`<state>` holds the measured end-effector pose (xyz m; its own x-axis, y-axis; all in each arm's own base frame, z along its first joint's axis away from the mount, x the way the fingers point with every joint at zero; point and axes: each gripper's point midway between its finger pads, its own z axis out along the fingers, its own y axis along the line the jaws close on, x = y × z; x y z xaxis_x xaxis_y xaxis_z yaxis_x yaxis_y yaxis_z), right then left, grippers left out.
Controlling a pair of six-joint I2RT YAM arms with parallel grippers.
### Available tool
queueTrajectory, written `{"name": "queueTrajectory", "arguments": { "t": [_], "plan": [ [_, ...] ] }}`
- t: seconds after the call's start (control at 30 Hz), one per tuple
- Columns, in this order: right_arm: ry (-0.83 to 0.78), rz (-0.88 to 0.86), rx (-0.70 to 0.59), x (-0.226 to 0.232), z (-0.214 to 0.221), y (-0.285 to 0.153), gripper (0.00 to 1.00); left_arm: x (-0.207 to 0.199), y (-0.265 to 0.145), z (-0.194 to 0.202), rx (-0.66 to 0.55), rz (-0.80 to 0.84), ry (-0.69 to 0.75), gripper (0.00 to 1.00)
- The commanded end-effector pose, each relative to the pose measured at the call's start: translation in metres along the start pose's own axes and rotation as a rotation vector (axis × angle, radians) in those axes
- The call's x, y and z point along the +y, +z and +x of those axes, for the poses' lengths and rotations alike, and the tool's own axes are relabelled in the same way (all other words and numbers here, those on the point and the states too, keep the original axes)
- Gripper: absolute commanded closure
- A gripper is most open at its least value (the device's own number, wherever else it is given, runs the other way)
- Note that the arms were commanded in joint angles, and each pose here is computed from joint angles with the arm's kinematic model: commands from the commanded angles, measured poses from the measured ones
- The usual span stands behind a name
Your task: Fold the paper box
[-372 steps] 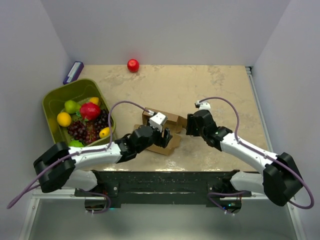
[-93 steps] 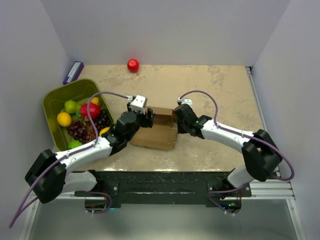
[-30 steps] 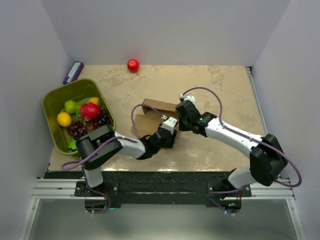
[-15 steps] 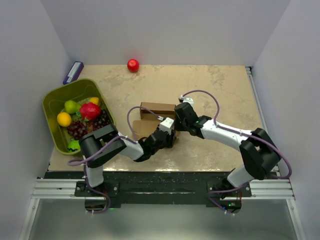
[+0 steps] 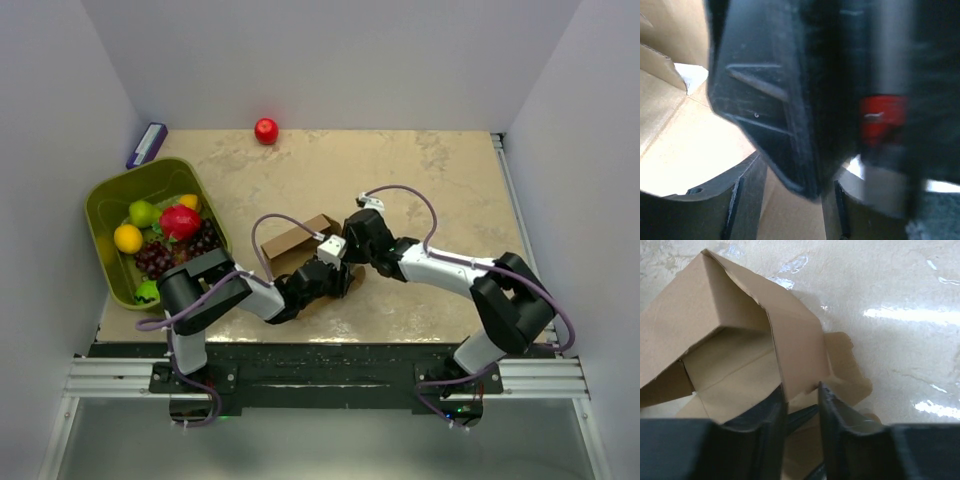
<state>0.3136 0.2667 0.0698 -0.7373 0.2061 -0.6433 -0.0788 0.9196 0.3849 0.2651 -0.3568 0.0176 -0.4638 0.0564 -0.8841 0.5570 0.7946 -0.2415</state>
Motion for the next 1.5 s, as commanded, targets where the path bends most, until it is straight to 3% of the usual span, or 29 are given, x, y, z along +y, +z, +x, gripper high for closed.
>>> {"name": "queueTrajectory", "arguments": {
  "t": [0.0, 0.13, 0.33, 0.53, 0.7, 1.47],
  "plan": [
    [-0.008, -0.048, -0.057, 0.013, -0.02, -0.033, 0.58, 0.033, -0.022, 0.069, 0.235, -0.075, -0.041, 0.51],
    [-0.042, -0.016, -0.131, 0.003, -0.047, -0.063, 0.4, 0.026, -0.027, 0.064, 0.21, -0.019, -0.042, 0.51],
    [-0.086, 0.023, -0.227, -0.03, -0.084, -0.091, 0.28, 0.013, -0.036, 0.066, 0.196, 0.11, 0.006, 0.52],
    [-0.165, 0.081, -0.18, -0.059, -0.06, -0.063, 0.32, -0.001, -0.05, 0.076, 0.211, 0.266, 0.049, 0.53],
    [-0.225, 0.012, -0.117, -0.057, -0.034, -0.046, 0.37, -0.006, -0.054, 0.077, 0.221, 0.316, 0.063, 0.54],
    [-0.363, -0.301, -0.198, -0.022, -0.01, -0.02, 0.42, -0.012, -0.054, 0.089, 0.284, 0.426, 0.048, 0.56]
  ]
}}
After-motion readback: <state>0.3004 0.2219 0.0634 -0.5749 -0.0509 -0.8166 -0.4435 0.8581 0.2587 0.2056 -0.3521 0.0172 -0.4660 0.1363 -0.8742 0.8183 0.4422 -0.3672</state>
